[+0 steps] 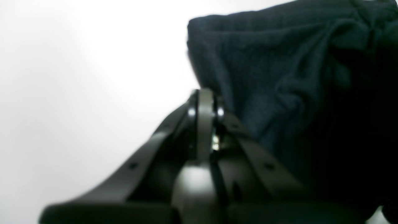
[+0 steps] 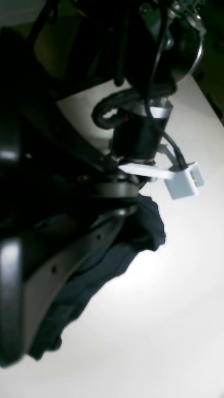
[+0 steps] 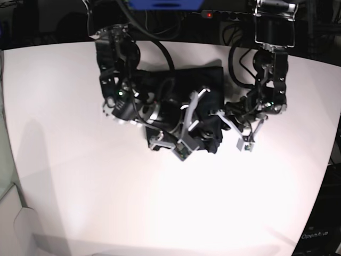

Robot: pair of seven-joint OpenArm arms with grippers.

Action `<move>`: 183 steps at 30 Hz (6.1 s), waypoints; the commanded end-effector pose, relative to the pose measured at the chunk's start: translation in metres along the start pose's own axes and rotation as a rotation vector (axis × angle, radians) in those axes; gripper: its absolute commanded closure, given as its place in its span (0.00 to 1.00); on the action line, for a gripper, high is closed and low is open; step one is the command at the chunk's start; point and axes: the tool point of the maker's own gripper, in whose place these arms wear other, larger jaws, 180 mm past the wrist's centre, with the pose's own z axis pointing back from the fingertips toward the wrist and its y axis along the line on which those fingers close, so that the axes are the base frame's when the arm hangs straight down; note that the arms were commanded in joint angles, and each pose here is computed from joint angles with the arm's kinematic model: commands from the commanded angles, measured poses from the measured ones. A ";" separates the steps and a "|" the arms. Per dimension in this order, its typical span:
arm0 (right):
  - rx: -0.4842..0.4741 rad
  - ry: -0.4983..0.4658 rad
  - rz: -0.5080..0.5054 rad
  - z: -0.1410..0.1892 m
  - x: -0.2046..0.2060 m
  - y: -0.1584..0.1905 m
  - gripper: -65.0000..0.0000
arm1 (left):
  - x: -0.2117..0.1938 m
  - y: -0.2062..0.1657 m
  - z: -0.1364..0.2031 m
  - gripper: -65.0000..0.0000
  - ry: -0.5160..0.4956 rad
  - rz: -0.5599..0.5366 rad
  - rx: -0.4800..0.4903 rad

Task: Fold the T-shirt properly
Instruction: 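Fold the held end with the right gripper over onto the left gripper's fold, then release the fold and lift the right gripper off the bundle, then press the right gripper along the bundle's edge to flatten it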

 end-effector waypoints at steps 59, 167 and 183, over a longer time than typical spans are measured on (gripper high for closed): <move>-0.163 0.032 -0.274 0.046 -0.095 -0.082 0.97 | -0.042 0.067 0.040 1.00 0.086 0.013 0.157; -0.034 0.046 0.008 0.035 -0.057 -0.056 0.80 | 0.000 0.166 0.115 1.00 -0.047 -0.020 0.322; 0.029 0.049 -0.083 0.003 -0.073 -0.044 0.80 | -0.011 0.167 0.114 1.00 -0.027 -0.015 0.325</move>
